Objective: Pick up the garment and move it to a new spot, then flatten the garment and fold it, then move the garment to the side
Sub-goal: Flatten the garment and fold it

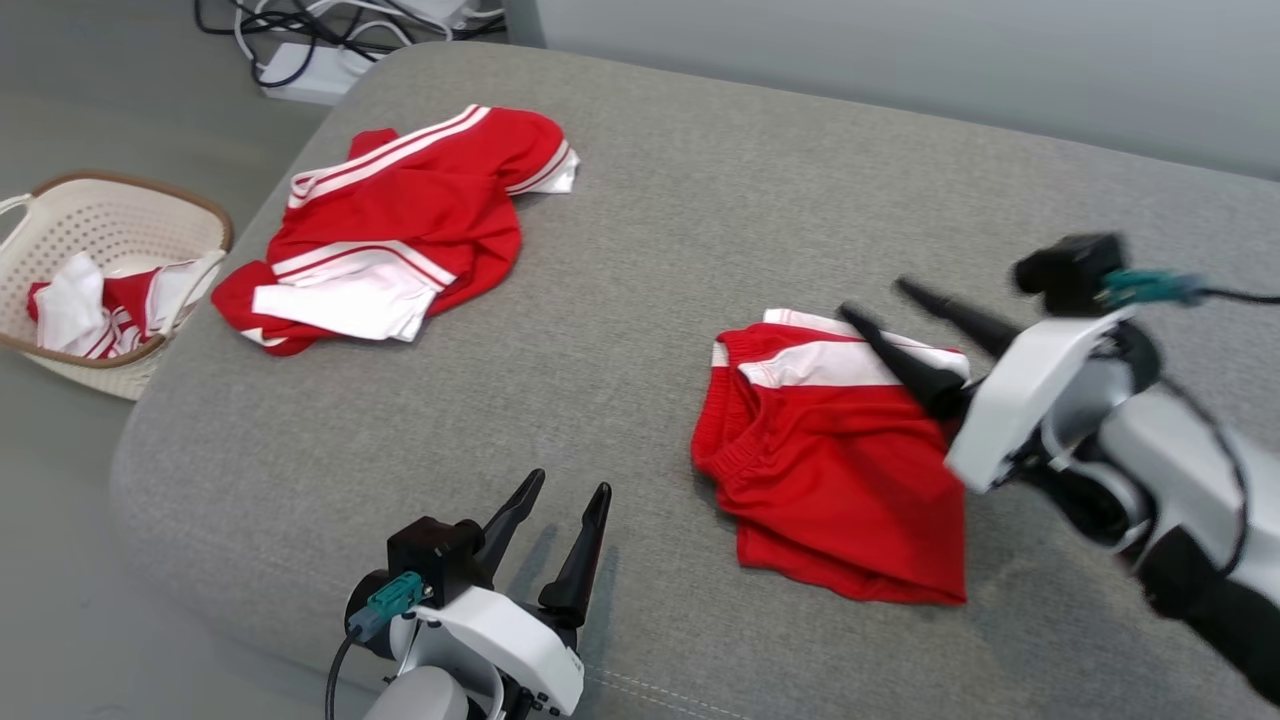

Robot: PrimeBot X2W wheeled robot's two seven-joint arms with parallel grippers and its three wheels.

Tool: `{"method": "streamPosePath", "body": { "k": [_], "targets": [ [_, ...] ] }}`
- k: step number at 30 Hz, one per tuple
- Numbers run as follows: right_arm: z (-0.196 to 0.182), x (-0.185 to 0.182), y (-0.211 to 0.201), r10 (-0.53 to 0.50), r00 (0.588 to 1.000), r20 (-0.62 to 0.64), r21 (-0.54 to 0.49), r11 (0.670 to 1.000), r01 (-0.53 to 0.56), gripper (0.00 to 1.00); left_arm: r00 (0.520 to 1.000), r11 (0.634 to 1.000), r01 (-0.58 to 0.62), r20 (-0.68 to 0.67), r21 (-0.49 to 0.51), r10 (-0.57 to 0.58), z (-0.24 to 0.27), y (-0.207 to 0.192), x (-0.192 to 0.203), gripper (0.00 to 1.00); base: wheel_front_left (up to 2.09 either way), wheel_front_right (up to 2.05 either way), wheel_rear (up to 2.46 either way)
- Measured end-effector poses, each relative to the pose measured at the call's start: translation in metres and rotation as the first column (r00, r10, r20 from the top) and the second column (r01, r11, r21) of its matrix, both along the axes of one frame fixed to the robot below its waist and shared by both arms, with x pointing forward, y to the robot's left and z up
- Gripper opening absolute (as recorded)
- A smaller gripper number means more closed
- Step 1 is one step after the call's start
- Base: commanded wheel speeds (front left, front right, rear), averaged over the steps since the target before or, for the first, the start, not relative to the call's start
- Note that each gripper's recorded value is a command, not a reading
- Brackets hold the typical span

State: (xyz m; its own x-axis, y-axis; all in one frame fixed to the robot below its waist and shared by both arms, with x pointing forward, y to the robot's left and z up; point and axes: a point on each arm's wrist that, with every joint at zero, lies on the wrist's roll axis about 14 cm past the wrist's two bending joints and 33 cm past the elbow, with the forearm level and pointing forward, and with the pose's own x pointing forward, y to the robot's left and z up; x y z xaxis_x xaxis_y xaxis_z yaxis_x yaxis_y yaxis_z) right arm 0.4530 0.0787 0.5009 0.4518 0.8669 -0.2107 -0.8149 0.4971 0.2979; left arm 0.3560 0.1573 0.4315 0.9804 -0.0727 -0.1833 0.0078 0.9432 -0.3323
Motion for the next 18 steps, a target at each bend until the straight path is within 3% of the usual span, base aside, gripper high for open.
{"method": "streamPosePath", "body": {
  "k": [3, 7, 12, 18],
  "targets": [
    [0.023, 0.031, -0.034, -0.130, 0.990, 0.054, 0.063, 0.990, 0.127, 1.00, 1.000, 1.000, 0.020, 0.014, 0.006, -0.020, 0.004, -0.007, 0.006, 1.00, 0.00, 0.00, 0.00],
    [0.027, 0.053, -0.080, -0.272, 0.960, 0.063, 0.088, 0.960, 0.266, 1.00, 0.998, 0.999, 0.045, 0.033, 0.012, -0.045, 0.009, -0.014, 0.013, 1.00, 0.00, 0.00, 0.00],
    [-0.012, 0.040, -0.114, -0.354, 0.935, -0.003, 0.052, 0.934, 0.354, 1.00, 0.997, 0.998, 0.050, 0.051, 0.035, -0.051, 0.013, -0.015, 0.018, 1.00, 0.00, 0.00, 0.00],
    [-0.064, 0.008, -0.113, -0.376, 0.914, -0.152, 0.021, 0.924, 0.383, 1.00, 0.998, 0.998, 0.038, 0.055, 0.050, -0.040, 0.014, -0.010, 0.020, 1.00, 0.00, 0.00, 0.00]
  ]
}}
